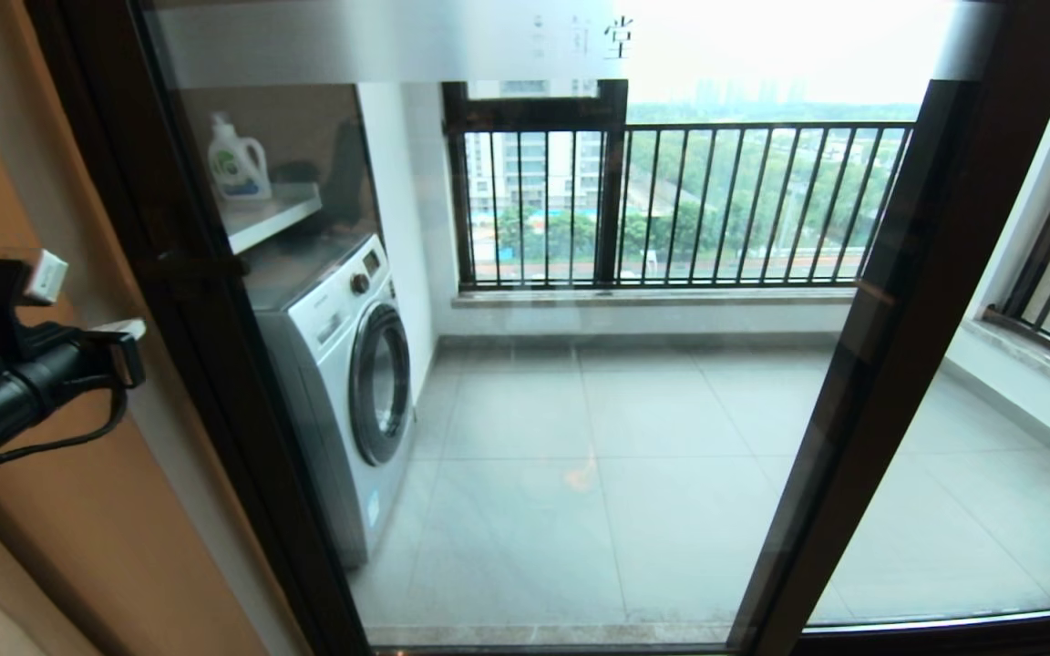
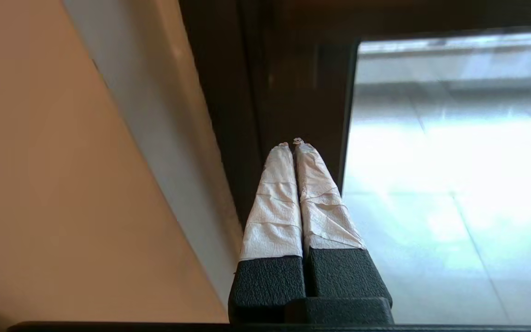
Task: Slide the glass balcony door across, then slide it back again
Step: Open the slid door
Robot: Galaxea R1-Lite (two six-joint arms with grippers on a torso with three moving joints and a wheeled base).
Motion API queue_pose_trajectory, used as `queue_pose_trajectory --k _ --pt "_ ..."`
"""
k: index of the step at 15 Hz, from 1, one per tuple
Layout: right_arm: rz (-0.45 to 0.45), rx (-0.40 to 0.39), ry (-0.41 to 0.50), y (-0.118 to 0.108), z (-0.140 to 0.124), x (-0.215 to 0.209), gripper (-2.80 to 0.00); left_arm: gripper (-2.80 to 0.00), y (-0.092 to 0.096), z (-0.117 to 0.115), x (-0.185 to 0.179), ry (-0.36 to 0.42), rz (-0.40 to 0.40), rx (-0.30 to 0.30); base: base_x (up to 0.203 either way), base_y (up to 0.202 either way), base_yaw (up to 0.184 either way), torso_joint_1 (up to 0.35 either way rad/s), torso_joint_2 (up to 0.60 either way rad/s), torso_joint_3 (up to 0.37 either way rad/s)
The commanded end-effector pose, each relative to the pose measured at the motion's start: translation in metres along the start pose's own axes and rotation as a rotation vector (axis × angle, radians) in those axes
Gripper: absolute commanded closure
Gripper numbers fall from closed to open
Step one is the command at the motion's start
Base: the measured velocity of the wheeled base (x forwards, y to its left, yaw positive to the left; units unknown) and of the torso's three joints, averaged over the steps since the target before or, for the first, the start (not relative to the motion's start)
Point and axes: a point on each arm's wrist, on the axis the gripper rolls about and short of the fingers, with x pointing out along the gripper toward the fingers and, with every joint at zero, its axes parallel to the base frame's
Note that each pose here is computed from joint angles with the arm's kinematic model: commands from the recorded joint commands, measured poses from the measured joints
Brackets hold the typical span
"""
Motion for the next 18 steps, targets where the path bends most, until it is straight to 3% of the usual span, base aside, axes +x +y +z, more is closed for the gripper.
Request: queue_pose_trajectory --k 1,4,6,9,12,18 --pt "0.001 -0.001 0.001 0.0 0.0 0.0 0.0 0.0 0.002 0.026 -0.02 -0.088 0.013 0.014 0.0 0.0 0.0 0.0 0.0 0.0" --pt "0.001 -0.001 0.001 0.0 0.0 0.0 0.0 0.0 -0.002 0.054 -0.021 -0.176 -0.01 0.036 0.0 0.0 0.0 0.0 0.0 0.0" --pt "0.001 -0.001 0.001 0.0 0.0 0.0 0.0 0.0 -0.01 0.062 -0.017 -0.184 -0.04 0.035 0.0 0.0 0.0 0.0 0.0 0.0" --pt "0.001 -0.001 0.0 0.0 0.0 0.0 0.0 0.0 -0.039 0.071 -0.009 -0.182 -0.13 0.027 0.0 0.0 0.0 0.0 0.0 0.0" --pt "0.001 -0.001 -0.001 0.0 0.0 0.0 0.0 0.0 -0.064 0.068 0.011 -0.163 -0.145 0.018 0.0 0.0 0.0 0.0 0.0 0.0" --pt "0.001 -0.001 -0.001 0.0 0.0 0.0 0.0 0.0 -0.06 0.042 0.053 -0.1 -0.112 0.01 0.0 0.0 0.0 0.0 0.0 0.0"
